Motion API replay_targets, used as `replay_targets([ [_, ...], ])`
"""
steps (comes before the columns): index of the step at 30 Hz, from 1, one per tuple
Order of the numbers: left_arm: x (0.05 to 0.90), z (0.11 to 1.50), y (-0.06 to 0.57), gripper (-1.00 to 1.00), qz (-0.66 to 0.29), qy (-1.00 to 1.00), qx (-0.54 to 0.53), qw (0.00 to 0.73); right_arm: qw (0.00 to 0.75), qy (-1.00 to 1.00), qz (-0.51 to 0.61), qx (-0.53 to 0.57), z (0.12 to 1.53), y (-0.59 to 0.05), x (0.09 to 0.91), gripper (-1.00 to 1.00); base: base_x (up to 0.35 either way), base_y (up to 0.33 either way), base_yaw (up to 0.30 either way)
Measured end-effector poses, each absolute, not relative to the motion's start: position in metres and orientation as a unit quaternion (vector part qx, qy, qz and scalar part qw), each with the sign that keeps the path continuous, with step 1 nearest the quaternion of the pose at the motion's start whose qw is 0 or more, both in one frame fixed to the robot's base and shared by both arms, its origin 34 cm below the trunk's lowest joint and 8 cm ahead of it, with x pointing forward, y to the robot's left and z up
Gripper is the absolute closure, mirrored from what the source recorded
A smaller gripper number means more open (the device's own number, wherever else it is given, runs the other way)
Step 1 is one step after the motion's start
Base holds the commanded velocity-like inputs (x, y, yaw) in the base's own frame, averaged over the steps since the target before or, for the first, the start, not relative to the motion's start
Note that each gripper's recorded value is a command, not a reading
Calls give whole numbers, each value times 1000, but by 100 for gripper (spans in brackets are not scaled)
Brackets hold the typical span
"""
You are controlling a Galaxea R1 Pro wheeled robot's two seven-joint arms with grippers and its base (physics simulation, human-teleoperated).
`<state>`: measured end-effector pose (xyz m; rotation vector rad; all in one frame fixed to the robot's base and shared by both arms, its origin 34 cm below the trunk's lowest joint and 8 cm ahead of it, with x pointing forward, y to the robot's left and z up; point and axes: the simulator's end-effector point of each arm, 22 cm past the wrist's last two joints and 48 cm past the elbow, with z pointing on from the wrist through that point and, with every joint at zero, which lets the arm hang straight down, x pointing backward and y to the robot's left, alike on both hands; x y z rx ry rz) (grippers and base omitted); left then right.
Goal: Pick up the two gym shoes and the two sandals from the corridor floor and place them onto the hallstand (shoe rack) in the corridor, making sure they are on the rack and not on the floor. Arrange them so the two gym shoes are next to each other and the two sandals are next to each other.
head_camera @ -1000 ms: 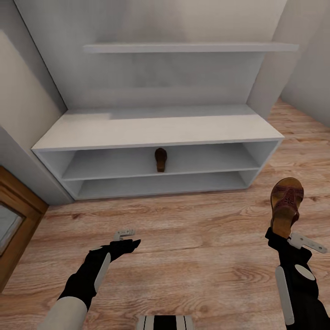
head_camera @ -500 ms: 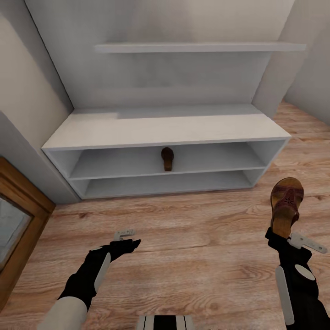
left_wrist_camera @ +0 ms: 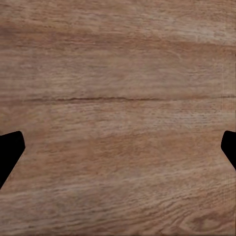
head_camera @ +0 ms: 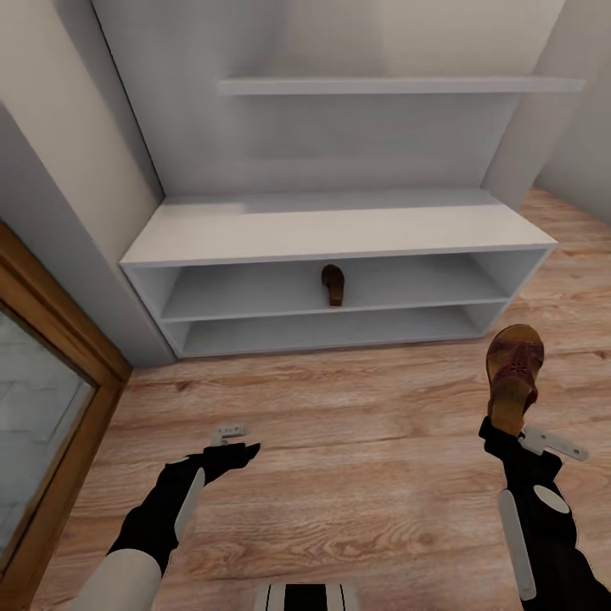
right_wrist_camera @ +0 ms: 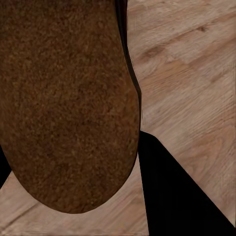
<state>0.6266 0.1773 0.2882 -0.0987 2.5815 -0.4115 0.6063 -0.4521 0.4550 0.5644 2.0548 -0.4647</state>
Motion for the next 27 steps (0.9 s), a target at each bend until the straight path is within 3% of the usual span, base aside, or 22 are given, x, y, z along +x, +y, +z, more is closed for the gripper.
replay_targets([
  [14, 627, 288, 177, -100, -152, 953, -37, 260, 462, 836, -189, 230, 455, -452, 606, 100, -6, 333, 0],
  [22, 627, 288, 177, -100, -152, 953, -36, 260, 464, 837, -184, 224, 455, -446, 610, 100, 0, 11, 0],
  [27, 643, 316, 183, -100, -148, 941, -30, 303, 473, 855, -133, 165, 450, -377, 636, 100, 0, 0, 0],
])
